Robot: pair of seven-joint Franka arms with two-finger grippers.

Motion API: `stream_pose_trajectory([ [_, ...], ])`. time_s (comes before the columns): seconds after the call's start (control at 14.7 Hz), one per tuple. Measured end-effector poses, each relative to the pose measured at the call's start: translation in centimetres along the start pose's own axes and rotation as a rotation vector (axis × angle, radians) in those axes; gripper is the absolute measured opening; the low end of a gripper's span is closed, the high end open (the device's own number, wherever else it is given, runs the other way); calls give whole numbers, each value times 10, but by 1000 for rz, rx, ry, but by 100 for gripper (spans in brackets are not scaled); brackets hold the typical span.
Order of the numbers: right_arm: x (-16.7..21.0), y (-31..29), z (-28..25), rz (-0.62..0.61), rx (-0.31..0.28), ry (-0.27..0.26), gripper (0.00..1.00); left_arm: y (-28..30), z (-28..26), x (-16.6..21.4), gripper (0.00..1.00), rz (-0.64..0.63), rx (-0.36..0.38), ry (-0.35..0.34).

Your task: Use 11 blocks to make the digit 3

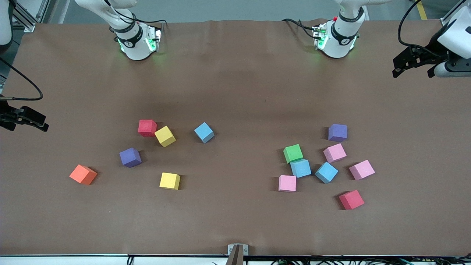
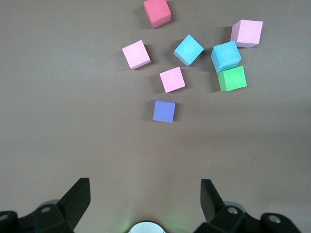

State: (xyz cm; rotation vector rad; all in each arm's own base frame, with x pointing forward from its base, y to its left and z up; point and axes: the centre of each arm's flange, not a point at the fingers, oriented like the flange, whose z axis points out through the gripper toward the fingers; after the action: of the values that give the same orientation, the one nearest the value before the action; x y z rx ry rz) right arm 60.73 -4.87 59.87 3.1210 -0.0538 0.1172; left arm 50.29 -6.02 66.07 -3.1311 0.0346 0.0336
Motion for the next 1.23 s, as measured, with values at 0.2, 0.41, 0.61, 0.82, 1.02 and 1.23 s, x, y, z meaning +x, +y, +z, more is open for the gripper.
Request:
stream_pose_trajectory([
  [0.2, 0, 0, 0, 0, 0, 0, 100, 0, -1, 1, 100, 1, -1, 3],
  [0.41, 0, 0, 0, 0, 0, 0, 100, 0, -4, 4, 100, 1, -3, 12],
  [0.61, 0, 1, 0, 2, 0, -1, 100, 1, 7, 17, 100, -6, -8, 7],
  [0.82, 0, 2, 1, 3, 0, -2, 100, 22, 43, 48, 100, -60, -19, 0],
  [1.02, 0, 2, 1, 4, 0, -3, 100, 67, 99, 83, 100, -158, -39, -15],
  [1.23, 0, 2, 2, 4, 1, -4, 100, 119, 158, 105, 100, -277, -54, -36],
])
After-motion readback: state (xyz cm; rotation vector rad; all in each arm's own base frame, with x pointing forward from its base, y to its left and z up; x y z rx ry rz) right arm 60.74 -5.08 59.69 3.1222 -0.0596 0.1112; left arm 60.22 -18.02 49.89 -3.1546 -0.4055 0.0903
